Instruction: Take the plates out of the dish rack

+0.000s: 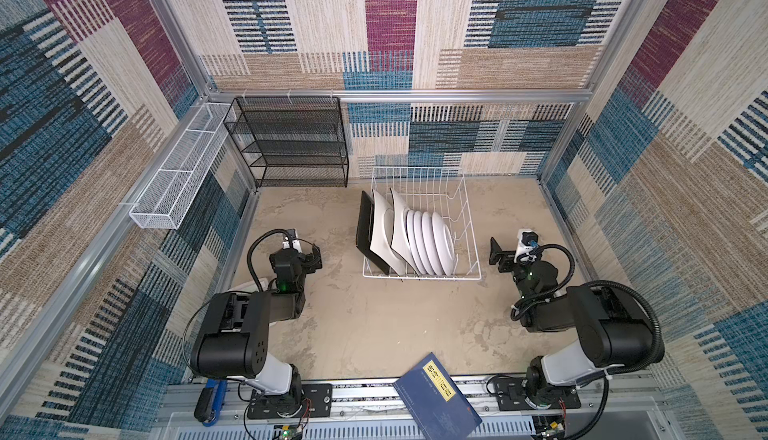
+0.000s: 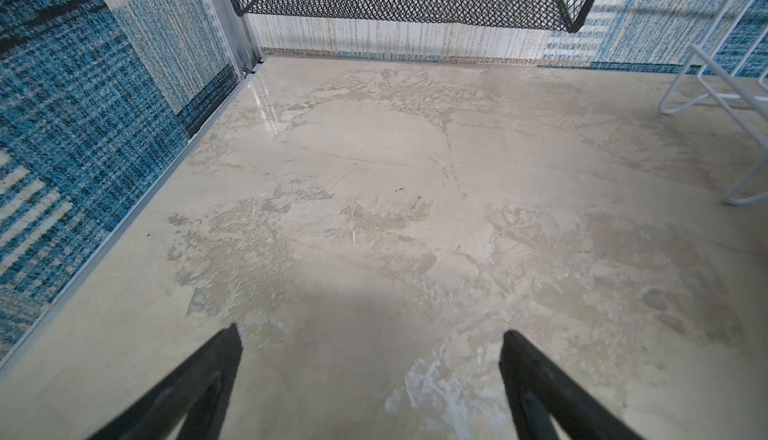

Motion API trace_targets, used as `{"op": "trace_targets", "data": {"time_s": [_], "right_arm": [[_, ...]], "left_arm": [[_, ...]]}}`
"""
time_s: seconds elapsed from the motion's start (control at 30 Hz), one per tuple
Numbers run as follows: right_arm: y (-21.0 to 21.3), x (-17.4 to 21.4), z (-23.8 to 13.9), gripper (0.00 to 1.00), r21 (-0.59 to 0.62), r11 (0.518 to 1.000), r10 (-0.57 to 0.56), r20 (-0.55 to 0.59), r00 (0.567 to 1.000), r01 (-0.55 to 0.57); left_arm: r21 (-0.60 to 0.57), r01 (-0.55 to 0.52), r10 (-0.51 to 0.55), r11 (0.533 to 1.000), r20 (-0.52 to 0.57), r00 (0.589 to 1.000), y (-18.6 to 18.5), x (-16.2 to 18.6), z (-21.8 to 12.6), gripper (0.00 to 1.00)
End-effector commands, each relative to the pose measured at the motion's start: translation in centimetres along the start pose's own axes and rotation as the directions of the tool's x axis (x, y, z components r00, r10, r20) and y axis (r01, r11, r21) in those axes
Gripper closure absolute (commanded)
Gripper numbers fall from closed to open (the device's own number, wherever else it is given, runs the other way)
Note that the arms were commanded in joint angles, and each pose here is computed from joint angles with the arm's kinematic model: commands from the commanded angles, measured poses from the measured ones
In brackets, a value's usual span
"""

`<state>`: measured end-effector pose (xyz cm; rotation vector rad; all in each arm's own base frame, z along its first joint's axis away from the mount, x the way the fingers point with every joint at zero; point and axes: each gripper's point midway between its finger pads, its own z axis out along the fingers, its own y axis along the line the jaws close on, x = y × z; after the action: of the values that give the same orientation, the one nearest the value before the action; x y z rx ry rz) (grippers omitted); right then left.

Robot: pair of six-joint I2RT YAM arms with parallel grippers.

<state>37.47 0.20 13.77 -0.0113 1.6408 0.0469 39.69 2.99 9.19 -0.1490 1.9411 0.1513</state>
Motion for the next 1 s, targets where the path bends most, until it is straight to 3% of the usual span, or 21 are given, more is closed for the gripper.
{"op": "trace_targets", "data": {"time_s": [0.0,0.37,0.77,0.97], "right_arm": [[0.1,-0.5,0.1,0.01,-0.005,1.000,-0.004,0.018,1.000,0.004],[0.4,-1.5,0.3,0.01,-0.020,1.000,-0.010,0.015,1.000,0.010],[-0.6,-7.2,-0.6,0.01,0.044,0.999,0.023,0.050,0.998,-0.025],[-0.8,-9.8,0.1,0.01,0.058,0.997,0.047,-0.007,0.999,-0.046]], "left_arm": [[0.007,-0.006,0.006,1.000,0.006,1.000,-0.1,-0.3,0.1,0.01],[0.025,-0.016,0.015,1.000,0.032,0.999,-0.3,-1.0,-0.5,0.01],[-0.032,0.033,-0.028,0.999,0.140,0.990,1.8,-9.4,-7.9,0.00],[0.009,-0.017,0.016,1.000,0.070,0.997,1.2,-12.6,-9.7,0.00]]}}
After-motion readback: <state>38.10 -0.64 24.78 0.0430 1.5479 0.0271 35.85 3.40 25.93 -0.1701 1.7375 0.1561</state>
